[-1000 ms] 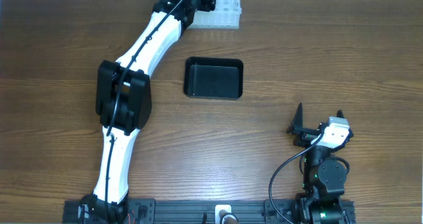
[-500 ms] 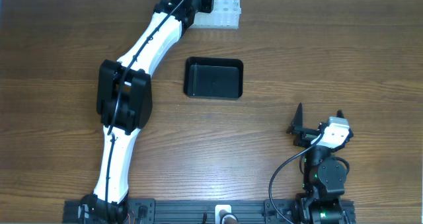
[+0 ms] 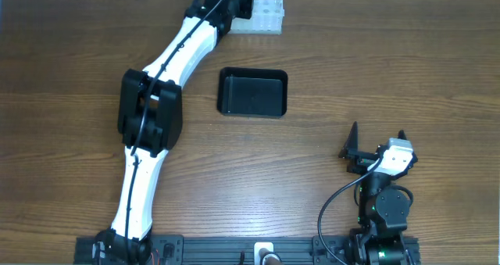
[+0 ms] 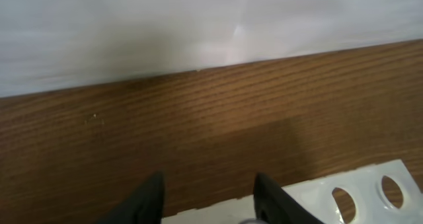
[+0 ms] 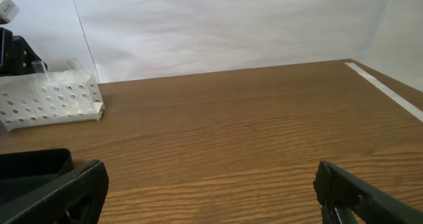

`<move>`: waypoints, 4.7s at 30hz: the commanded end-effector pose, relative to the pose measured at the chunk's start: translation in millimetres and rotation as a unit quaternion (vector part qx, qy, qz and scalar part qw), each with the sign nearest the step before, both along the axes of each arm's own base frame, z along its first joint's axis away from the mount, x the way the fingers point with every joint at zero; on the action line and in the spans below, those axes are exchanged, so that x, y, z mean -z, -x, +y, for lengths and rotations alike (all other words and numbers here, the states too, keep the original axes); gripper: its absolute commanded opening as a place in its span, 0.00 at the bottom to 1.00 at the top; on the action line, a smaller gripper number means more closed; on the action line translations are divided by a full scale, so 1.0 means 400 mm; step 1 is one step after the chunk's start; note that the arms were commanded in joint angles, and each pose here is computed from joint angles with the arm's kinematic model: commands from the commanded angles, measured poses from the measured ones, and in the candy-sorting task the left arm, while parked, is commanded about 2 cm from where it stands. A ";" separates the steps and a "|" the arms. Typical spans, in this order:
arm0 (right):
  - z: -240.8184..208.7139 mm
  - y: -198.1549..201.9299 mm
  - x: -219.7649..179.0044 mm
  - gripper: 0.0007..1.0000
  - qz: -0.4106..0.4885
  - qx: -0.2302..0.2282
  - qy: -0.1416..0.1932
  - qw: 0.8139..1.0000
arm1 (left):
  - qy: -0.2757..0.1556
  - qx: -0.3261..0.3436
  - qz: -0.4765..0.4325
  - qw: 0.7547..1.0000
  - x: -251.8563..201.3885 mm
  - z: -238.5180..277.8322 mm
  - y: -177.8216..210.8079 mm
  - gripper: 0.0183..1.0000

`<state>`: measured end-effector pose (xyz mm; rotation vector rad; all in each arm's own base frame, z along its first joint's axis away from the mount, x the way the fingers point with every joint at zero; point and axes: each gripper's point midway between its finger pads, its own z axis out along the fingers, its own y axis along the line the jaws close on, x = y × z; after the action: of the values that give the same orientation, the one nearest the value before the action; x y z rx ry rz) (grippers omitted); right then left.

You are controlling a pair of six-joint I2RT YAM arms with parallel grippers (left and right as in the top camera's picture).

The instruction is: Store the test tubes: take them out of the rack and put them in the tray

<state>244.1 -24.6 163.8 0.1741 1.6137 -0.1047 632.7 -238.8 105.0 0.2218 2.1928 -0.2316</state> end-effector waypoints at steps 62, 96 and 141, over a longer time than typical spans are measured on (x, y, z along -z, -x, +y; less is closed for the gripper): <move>-0.008 0.002 0.003 0.99 -0.001 0.009 -0.002 1.000 | 0.088 0.004 -0.144 0.986 -0.743 0.072 0.262 0.09; -0.008 0.002 0.003 0.99 -0.001 0.009 -0.002 1.000 | -0.093 -0.134 0.333 0.929 0.114 0.023 0.456 0.08; -0.008 0.002 0.003 0.99 -0.001 0.009 -0.002 1.000 | -0.091 -0.117 0.377 0.914 0.195 0.000 0.486 0.17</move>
<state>244.1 -24.6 163.8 0.1738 1.6137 -0.1050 440.5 -237.5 33.9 -0.0279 2.9646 0.0553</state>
